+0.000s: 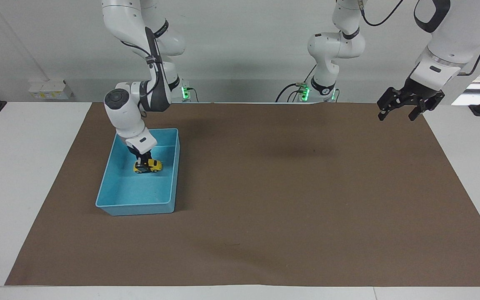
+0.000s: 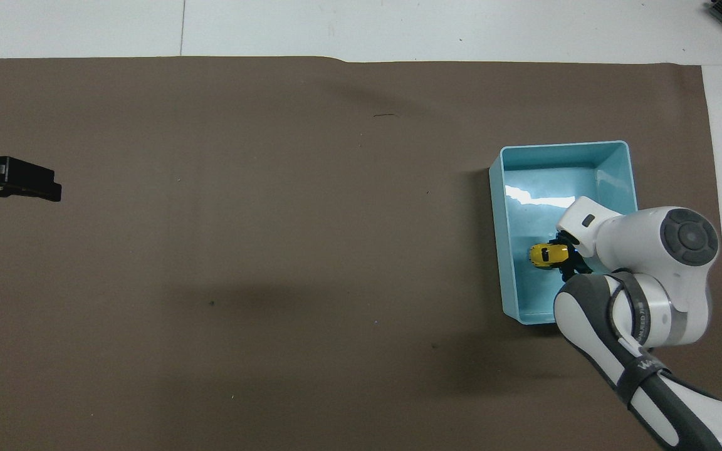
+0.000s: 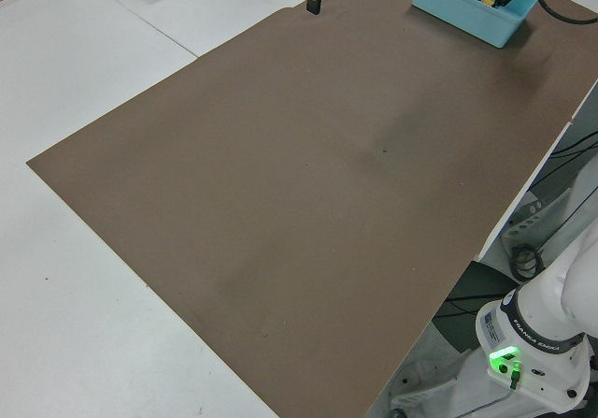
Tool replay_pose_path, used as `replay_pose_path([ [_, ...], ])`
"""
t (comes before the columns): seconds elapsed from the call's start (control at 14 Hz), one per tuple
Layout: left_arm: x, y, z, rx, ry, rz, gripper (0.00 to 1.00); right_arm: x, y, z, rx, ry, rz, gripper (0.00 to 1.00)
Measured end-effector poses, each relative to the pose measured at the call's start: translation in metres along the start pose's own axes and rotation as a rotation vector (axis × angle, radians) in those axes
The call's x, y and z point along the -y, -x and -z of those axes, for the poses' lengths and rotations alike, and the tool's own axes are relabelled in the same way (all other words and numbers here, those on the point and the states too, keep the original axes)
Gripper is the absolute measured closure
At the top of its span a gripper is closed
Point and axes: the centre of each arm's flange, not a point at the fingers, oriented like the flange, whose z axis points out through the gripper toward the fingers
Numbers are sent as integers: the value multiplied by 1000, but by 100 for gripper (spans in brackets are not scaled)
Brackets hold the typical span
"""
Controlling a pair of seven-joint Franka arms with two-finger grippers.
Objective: Wind up and store yellow beetle car
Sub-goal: 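Lower the yellow car into the blue bin and open the right gripper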
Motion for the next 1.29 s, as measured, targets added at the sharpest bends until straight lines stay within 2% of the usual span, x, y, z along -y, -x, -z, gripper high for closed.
replay_pose_path([
  [0.07, 0, 0, 0, 0, 0, 0, 0, -1, 0, -1, 0, 1, 0, 54],
  [0.14, 0, 0, 0, 0, 0, 0, 0, -1, 0, -1, 0, 2, 0, 50],
  [0.43, 0, 0, 0, 0, 0, 0, 0, -1, 1, -1, 0, 1, -5, 8],
  [0.5, 0, 0, 0, 0, 0, 0, 0, -2, 2, 0, 0, 4, -6, 0],
  [0.72, 0, 0, 0, 0, 0, 0, 0, -13, 3, 16, 1, 12, -18, 0],
  [1.0, 0, 0, 0, 0, 0, 0, 0, -34, 6, 62, 2, -4, -33, 0],
  [1.29, 0, 0, 0, 0, 0, 0, 0, -47, 9, 114, 6, -13, -178, 0],
])
